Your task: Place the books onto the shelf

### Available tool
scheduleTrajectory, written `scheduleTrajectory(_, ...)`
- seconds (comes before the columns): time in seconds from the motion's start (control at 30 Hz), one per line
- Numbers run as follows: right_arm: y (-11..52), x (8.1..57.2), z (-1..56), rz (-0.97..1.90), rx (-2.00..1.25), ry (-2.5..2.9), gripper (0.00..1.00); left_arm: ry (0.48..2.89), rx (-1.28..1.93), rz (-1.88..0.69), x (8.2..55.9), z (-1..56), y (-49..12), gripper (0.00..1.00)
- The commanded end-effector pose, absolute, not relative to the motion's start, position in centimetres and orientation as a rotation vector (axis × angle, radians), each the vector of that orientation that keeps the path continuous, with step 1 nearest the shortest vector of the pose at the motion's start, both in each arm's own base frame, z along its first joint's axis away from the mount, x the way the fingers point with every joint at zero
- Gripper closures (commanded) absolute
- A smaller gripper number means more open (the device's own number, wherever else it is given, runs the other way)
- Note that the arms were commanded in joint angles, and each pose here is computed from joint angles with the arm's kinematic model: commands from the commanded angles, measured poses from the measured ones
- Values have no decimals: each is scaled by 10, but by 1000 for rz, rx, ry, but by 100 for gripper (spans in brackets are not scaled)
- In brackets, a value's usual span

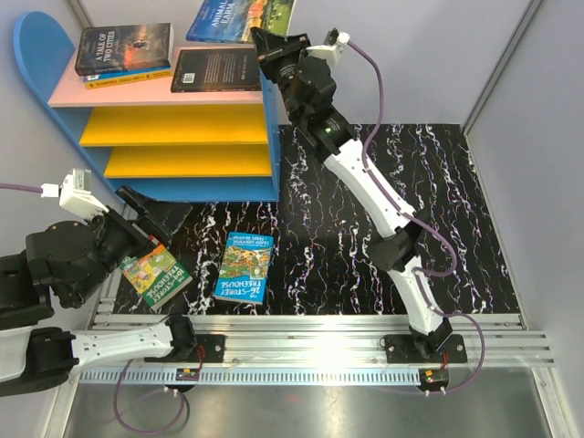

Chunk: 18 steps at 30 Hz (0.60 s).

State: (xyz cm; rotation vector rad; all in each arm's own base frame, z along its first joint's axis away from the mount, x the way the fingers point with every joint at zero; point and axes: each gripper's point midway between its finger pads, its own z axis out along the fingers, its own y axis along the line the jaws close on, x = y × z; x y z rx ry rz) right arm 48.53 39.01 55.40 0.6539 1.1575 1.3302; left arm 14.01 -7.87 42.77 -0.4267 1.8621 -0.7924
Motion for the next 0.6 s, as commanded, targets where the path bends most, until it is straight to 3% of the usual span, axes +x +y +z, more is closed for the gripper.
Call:
scheduleTrajectory(0.0, 401, 439, 611, 1565, 599, 1014, 100, 1848, -428, -818, 144, 434, -89, 2)
scheduleTrajectory(0.23, 452, 397, 591, 1592, 559, 1143, 100, 1849, -449, -818, 144, 429, -89, 2)
scheduleTrajectory(0.57, 414, 465, 558, 1477, 763, 1109, 100, 1871, -484, -851, 131, 433, -69, 5)
